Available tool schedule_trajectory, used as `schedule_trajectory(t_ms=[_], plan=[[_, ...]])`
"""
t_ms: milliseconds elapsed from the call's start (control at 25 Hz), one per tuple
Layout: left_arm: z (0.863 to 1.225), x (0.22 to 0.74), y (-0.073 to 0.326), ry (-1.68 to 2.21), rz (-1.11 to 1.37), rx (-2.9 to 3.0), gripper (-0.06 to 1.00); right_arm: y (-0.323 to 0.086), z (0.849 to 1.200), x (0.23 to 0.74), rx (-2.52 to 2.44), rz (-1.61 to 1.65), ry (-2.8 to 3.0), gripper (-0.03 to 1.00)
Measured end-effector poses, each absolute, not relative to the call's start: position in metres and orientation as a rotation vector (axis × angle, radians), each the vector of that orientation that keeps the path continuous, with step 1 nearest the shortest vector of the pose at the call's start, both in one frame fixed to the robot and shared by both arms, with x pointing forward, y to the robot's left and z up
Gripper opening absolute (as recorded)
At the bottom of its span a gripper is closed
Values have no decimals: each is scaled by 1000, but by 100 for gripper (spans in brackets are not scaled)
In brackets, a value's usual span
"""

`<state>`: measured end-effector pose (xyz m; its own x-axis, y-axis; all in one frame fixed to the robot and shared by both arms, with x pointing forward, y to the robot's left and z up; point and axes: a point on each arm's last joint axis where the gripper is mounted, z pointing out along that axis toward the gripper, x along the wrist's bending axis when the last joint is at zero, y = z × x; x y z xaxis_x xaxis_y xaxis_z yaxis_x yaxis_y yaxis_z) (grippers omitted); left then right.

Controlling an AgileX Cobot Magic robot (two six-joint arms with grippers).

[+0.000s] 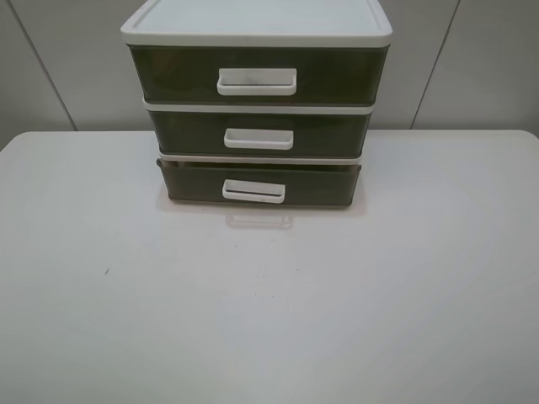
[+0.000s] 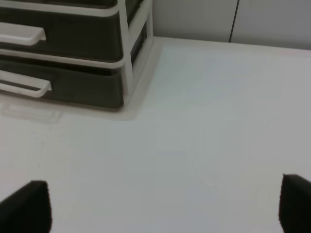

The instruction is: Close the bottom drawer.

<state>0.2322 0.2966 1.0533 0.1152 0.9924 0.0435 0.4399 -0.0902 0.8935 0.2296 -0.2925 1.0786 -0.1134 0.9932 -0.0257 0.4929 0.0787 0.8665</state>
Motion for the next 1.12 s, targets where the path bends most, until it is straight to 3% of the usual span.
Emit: schedule_trajectory(t_ms=[360, 1120], plan=[[1053, 232, 297, 1423, 928, 1641, 72, -293, 1058, 238, 1491, 951, 1687, 82], [1053, 232, 297, 1423, 928, 1641, 72, -293, 1058, 231, 1440, 998, 1645, 82]])
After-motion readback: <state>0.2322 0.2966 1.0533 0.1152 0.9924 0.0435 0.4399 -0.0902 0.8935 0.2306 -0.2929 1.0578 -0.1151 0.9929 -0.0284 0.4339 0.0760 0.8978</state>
